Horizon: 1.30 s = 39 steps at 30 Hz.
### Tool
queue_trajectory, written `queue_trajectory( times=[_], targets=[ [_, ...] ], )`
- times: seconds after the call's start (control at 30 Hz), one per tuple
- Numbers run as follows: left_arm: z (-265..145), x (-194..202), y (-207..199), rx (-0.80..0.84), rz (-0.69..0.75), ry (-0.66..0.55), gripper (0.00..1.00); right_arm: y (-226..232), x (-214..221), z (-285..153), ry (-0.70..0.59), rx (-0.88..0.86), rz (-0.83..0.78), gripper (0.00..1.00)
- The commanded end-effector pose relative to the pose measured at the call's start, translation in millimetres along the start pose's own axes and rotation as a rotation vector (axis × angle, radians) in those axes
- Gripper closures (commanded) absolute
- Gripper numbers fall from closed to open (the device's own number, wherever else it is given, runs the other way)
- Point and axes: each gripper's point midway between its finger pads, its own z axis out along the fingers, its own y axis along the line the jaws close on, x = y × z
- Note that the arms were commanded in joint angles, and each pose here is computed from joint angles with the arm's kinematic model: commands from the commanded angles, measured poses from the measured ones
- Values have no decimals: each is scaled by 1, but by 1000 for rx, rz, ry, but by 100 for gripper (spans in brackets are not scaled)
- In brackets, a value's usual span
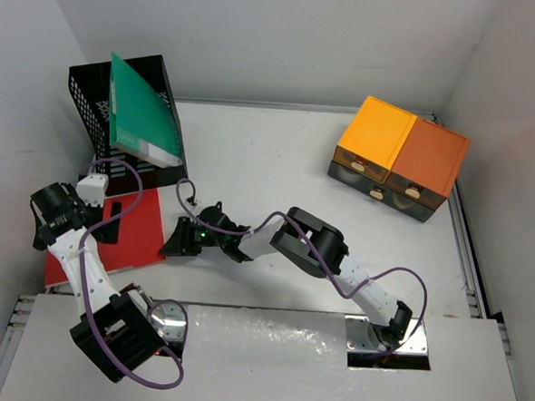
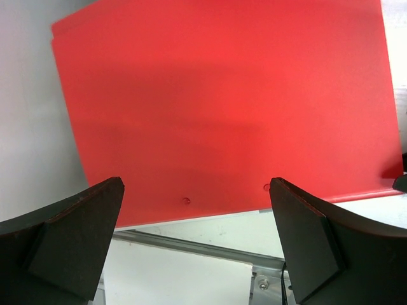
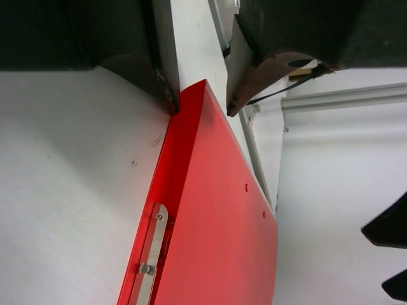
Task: Organize the desk
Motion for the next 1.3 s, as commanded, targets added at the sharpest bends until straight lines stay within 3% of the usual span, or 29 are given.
queue_trajectory(
  times=[0.0,0.17,1.27],
  targets=[
    [8,1,3,-12,7,-10,2,5,-11,5,-40,15,-72,66],
    [21,15,0,-13,-2,21,2,9,-15,10,-50,33,-128,75],
    [63,67,-4,-57,-18,140,2,48,-16,0,-78,-5,-226,76]
  ],
)
